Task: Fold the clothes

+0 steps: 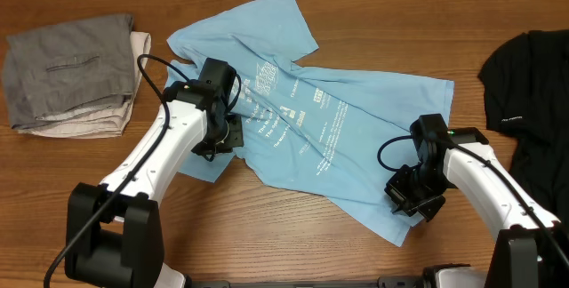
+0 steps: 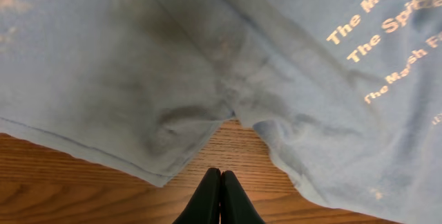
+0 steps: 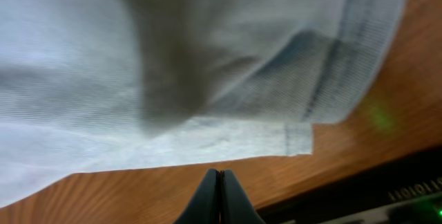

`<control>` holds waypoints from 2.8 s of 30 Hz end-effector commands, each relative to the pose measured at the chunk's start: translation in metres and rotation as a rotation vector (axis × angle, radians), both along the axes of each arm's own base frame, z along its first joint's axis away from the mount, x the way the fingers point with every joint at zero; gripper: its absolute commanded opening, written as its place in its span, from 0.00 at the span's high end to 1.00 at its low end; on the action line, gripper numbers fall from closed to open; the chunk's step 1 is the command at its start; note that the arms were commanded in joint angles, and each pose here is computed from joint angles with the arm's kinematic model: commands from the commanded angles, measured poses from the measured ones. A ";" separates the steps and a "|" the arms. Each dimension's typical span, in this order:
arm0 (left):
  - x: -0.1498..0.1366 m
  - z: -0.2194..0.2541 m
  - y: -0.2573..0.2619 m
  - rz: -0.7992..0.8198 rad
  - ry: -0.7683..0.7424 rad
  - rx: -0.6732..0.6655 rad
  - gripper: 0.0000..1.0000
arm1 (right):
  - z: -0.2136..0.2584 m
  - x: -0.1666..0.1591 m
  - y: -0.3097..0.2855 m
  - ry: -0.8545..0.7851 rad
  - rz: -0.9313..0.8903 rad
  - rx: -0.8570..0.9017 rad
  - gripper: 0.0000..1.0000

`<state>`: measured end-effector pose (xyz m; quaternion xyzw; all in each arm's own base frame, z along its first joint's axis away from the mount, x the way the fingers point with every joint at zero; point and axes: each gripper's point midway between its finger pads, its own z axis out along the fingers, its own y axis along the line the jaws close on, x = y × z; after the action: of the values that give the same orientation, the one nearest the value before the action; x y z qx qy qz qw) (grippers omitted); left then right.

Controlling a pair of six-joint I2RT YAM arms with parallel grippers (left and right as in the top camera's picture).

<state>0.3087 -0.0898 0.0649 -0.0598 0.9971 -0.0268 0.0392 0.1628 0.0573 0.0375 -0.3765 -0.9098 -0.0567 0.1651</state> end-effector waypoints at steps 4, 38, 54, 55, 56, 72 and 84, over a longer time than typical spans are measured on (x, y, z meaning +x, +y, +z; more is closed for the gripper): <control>-0.002 -0.012 0.010 0.030 0.035 0.042 0.96 | 0.001 -0.009 0.004 0.019 -0.010 -0.040 0.96; -0.008 -0.092 0.051 0.216 0.270 0.003 0.92 | -0.053 -0.059 0.052 0.117 -0.137 0.111 0.96; -0.016 -0.097 0.061 0.185 0.301 0.065 0.87 | -0.035 -0.128 0.031 0.349 0.007 -0.098 0.96; -0.016 -0.097 0.064 0.183 0.301 0.083 0.87 | -0.034 -0.130 0.029 0.355 0.009 -0.110 0.96; -0.017 -0.097 0.066 0.183 0.300 0.097 0.86 | -0.034 -0.131 0.027 0.359 0.013 -0.120 0.96; -0.026 -0.104 0.073 0.186 0.315 0.121 0.84 | 0.000 -0.065 0.048 0.153 0.144 -0.056 0.96; -0.043 -0.106 0.116 0.281 0.349 0.249 0.81 | -0.023 -0.046 0.057 0.050 0.120 -0.020 0.96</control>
<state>0.3092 -0.0237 -0.0059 -0.1686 0.9840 0.0148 -0.0558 0.1205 0.1184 0.0194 -0.3217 -0.9270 -0.0360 0.1896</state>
